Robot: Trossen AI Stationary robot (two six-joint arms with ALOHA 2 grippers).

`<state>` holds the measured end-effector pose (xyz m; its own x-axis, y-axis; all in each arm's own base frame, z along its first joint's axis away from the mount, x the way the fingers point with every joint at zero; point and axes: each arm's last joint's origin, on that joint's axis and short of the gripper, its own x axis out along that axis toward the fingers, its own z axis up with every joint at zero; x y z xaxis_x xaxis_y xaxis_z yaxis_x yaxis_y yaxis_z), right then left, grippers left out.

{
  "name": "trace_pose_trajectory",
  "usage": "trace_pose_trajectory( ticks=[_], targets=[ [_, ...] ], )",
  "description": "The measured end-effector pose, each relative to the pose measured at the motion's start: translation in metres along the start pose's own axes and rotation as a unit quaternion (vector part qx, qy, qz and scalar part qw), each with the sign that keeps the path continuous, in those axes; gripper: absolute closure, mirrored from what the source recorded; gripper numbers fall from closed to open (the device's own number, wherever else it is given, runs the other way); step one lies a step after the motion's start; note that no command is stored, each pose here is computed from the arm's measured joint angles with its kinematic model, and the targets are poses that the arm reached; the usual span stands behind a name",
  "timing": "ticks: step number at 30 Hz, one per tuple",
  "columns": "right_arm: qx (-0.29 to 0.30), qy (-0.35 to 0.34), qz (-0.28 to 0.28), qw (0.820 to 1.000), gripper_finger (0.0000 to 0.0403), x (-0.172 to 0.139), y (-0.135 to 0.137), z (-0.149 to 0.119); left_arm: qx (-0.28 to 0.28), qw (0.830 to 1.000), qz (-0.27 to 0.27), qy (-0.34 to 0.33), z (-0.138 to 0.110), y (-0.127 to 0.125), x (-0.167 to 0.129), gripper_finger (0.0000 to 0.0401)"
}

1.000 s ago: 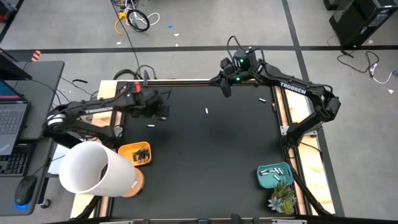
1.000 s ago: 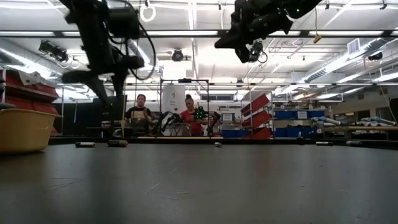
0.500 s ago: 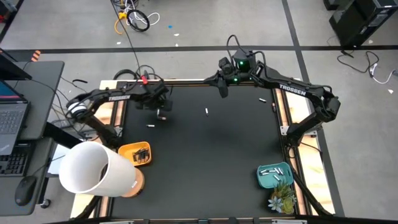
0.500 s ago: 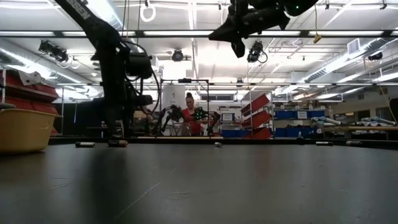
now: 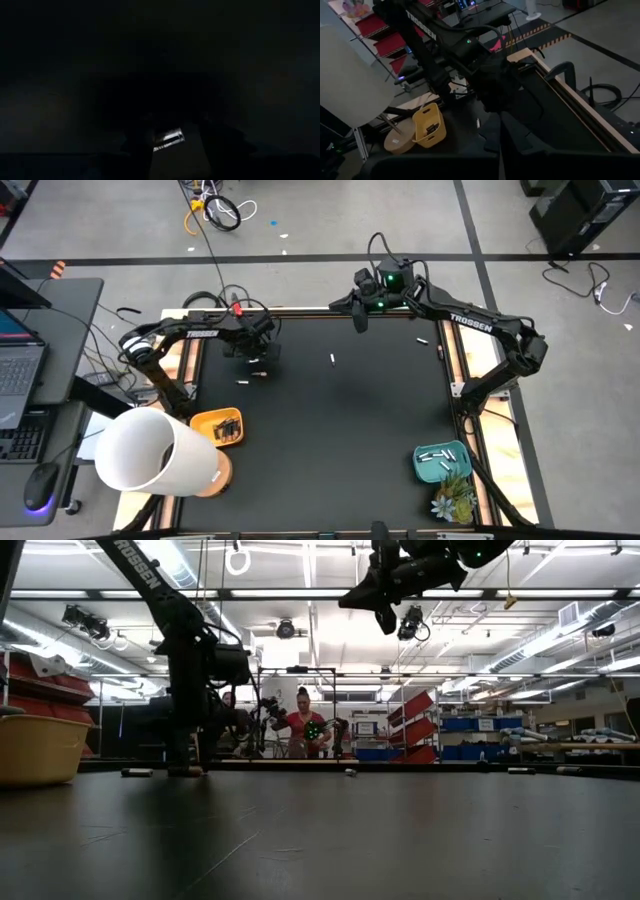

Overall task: Sort batteries
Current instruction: Put the silver battery into the green bin

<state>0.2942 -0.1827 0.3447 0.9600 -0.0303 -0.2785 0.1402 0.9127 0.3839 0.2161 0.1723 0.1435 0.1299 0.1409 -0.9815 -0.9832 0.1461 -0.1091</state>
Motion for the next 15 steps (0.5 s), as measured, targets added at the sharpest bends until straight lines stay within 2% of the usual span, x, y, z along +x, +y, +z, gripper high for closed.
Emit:
trace_pose_trajectory(
  ticks=[7, 13, 15],
  targets=[
    [-0.003, -0.013, -0.009, 1.0, 0.0402, -0.005, -0.007, 0.004, 0.051, 0.998, 0.022, -0.03, -0.001, 0.002, -0.009, 0.0231],
    [-0.001, -0.014, -0.011, 1.0, 0.0402, -0.006, -0.01, 0.004, 0.148, 0.988, 0.026, -0.034, 0.002, 0.0, -0.015, 0.0231],
    [0.003, -0.014, -0.009, 1.0, 0.0402, -0.006, -0.01, 0.004, 0.186, 0.982, 0.001, -0.042, 0.004, -0.004, -0.022, 0.0231]
  ],
)
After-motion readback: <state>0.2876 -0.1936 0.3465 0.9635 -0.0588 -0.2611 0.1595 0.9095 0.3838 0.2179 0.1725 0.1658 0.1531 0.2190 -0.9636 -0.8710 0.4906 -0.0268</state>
